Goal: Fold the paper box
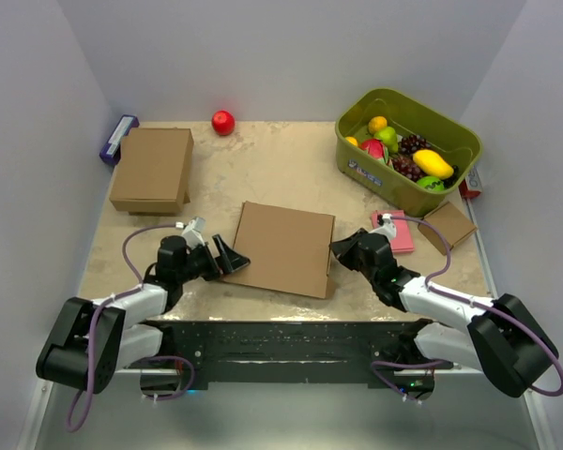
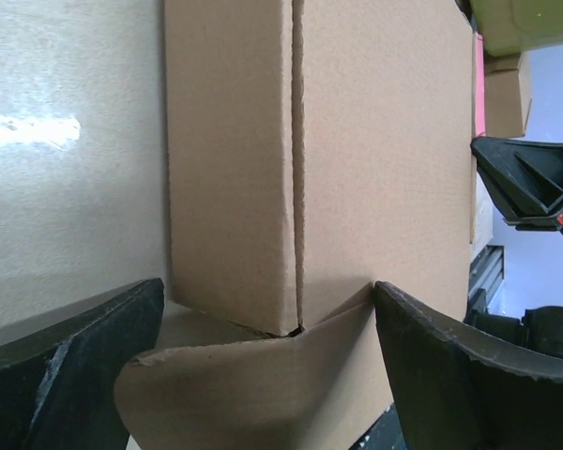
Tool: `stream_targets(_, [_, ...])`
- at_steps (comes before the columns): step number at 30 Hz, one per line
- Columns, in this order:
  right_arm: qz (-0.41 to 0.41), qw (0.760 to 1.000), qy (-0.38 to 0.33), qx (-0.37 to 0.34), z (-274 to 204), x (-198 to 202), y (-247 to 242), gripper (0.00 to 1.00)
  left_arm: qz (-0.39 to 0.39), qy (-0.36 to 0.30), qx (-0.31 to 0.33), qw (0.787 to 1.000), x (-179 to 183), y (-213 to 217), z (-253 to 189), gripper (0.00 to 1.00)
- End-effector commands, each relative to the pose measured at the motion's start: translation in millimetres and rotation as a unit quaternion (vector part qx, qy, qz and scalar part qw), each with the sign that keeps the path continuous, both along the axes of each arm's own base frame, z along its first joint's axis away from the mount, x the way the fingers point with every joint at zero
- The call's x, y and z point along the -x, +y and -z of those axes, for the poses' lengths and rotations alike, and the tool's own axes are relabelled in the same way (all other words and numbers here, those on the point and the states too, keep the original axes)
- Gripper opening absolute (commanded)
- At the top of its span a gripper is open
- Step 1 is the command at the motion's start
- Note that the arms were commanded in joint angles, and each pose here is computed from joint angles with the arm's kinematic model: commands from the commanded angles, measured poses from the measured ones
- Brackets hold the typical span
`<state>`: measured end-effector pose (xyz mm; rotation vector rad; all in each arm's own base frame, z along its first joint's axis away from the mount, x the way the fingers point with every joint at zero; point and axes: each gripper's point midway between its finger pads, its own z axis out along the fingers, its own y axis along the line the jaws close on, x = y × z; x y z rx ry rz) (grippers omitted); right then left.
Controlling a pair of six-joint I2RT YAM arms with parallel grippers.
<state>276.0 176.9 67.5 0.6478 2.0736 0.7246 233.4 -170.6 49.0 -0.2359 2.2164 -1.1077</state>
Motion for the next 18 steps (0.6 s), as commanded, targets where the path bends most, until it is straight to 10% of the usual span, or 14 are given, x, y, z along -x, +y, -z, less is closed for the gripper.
stream_targets(1, [0.015, 0.988, 0.111, 0.111, 65.2, 40.1, -41.6, 0.0, 0.03, -0.025, 0.037, 0.999, 0.2, -14.0, -15.5, 0.94])
stream_targets(18, [-0.021, 0.988, 0.085, 0.127, 53.3, 36.4, -36.6, 0.0, 0.03, -0.073, 0.076, 0.994, -8.5, -29.4, -50.4, 0.59])
